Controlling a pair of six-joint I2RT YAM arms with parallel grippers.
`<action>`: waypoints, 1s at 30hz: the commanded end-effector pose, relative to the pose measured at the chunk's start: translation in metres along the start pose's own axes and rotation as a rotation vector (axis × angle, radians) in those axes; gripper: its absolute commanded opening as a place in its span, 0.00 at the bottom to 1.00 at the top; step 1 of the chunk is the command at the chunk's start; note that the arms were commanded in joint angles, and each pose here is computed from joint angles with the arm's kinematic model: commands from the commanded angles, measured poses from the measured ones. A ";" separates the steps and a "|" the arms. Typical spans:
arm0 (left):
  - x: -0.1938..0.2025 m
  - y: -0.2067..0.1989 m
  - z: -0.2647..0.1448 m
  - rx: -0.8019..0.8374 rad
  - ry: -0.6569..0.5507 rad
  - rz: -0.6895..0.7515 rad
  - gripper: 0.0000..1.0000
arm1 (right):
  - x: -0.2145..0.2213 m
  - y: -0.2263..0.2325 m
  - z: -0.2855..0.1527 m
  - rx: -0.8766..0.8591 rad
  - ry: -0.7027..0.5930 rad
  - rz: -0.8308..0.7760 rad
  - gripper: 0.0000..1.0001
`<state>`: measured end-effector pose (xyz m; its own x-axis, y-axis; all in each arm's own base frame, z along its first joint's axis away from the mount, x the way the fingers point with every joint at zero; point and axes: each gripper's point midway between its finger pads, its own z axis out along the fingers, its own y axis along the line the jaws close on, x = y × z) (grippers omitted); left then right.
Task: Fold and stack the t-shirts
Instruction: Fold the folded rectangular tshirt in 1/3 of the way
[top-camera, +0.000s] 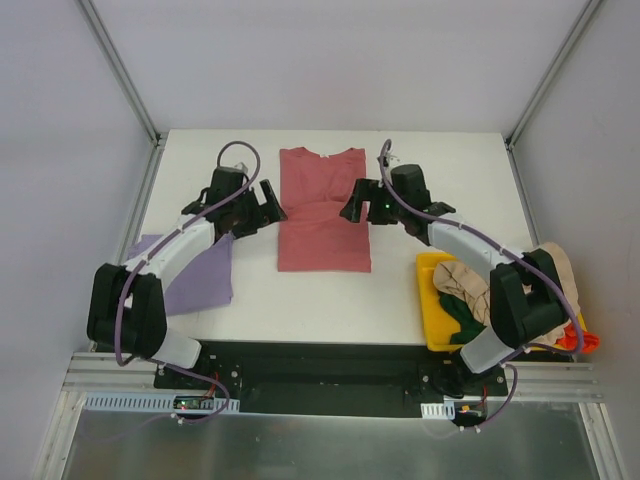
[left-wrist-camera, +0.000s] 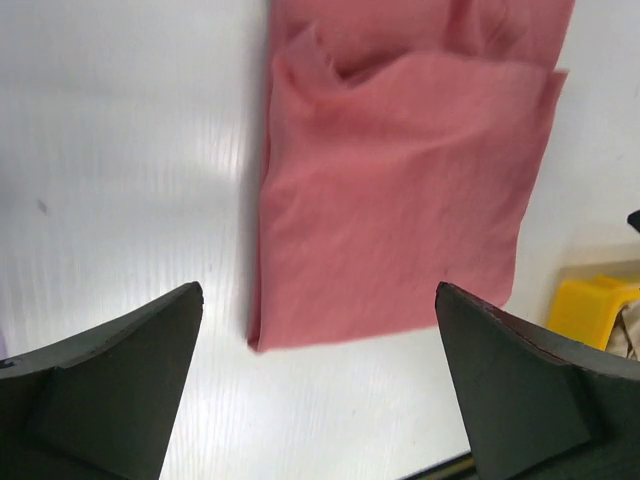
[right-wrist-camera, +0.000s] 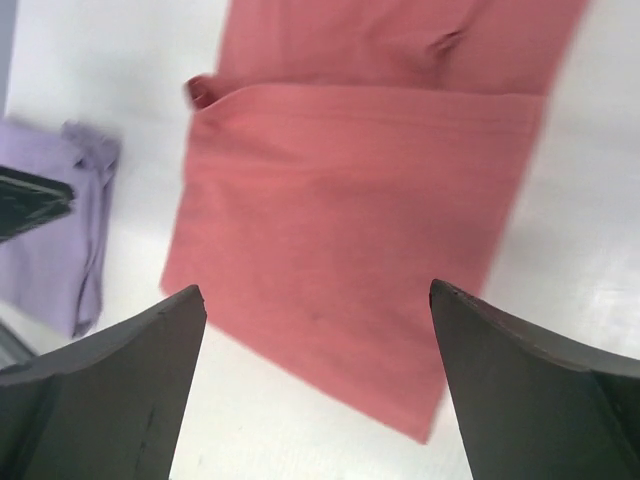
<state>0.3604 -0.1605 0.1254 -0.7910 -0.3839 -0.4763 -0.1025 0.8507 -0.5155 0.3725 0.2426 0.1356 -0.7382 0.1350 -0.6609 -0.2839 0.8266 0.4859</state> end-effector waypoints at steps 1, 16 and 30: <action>0.053 0.022 -0.013 -0.040 0.072 -0.078 0.99 | 0.033 0.051 0.001 -0.150 0.089 -0.113 0.96; 0.105 0.065 -0.039 -0.127 0.054 -0.131 0.99 | 0.022 0.085 0.144 -0.190 0.192 -0.048 0.96; 0.088 0.039 -0.016 -0.113 0.103 -0.106 0.95 | -0.028 0.083 0.033 -0.096 0.005 -0.196 0.96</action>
<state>0.2519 -0.1397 0.0567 -0.8335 -0.4527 -0.3169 -0.2930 0.8483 -0.4412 0.4081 0.3665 0.0909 -0.8076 -0.0467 -0.5879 -0.4217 0.7426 0.5203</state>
